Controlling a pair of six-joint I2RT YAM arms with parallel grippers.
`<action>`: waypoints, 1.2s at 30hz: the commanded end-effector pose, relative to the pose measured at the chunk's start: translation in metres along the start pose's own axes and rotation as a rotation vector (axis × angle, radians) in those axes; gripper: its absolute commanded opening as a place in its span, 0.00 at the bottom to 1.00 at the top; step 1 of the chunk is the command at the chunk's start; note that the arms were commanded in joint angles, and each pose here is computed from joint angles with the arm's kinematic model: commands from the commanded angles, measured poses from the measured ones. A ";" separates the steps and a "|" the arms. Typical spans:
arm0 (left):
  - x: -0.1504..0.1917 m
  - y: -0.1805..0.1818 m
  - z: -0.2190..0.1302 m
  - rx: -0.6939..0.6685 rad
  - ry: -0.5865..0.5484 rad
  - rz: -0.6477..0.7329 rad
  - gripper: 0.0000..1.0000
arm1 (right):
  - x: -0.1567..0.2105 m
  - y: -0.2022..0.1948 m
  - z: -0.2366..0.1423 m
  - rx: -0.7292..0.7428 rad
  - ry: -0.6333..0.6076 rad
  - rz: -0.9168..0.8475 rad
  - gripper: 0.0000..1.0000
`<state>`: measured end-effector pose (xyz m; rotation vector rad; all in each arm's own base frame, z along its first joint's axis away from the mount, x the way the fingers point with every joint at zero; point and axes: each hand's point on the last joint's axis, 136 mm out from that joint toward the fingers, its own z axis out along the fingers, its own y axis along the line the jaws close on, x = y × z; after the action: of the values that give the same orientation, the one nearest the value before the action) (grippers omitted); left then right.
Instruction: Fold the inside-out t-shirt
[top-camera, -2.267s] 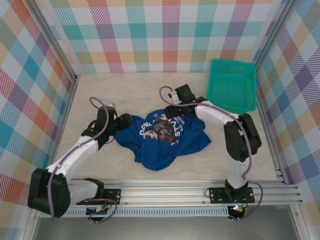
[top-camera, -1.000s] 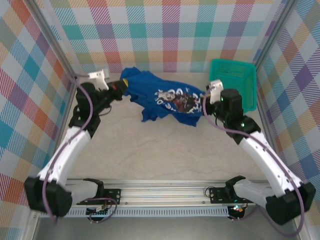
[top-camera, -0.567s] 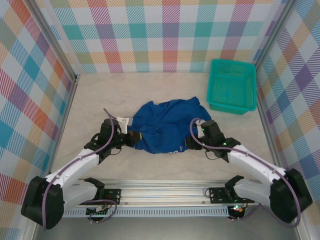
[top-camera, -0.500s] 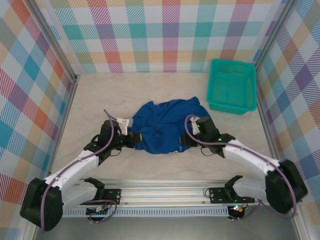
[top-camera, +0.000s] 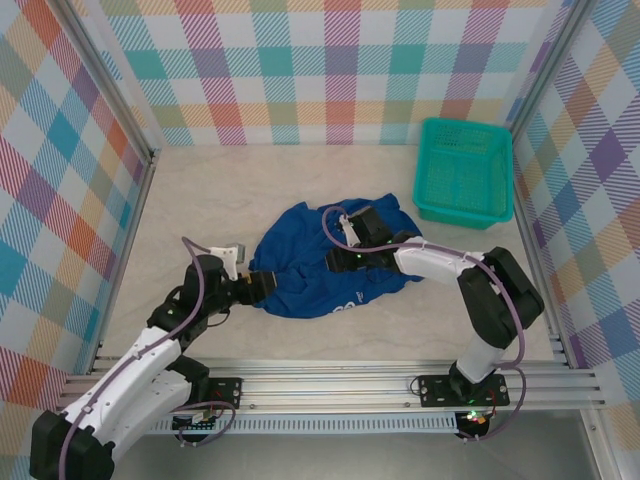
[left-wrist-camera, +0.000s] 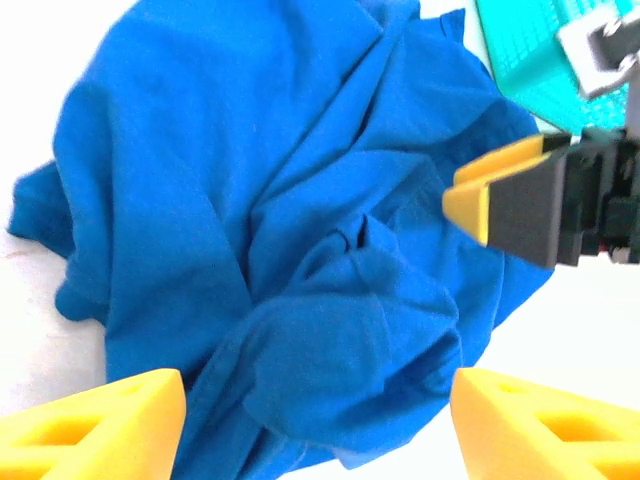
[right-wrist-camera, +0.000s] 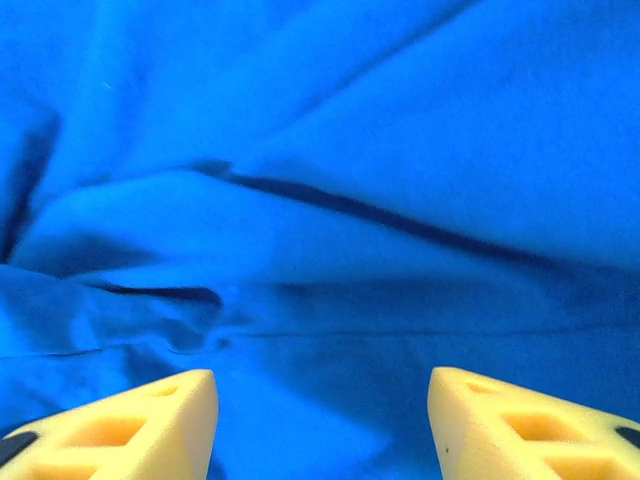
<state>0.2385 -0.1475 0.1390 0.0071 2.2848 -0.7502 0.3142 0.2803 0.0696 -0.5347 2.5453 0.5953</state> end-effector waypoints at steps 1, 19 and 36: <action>-0.011 0.000 0.011 -0.072 0.039 0.012 0.72 | 0.008 -0.002 0.001 0.023 0.042 -0.019 0.58; 0.041 -0.005 0.033 -0.160 0.408 0.091 0.67 | 0.064 0.019 -0.050 -0.084 -0.006 -0.049 0.43; 0.058 -0.011 0.059 -0.087 0.455 0.011 0.30 | 0.031 0.102 0.011 -0.319 0.008 -0.040 0.58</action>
<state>0.2374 -0.1977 0.0751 0.1796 2.7491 -0.6489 0.2445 0.3455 0.0708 -0.6869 2.4810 0.9210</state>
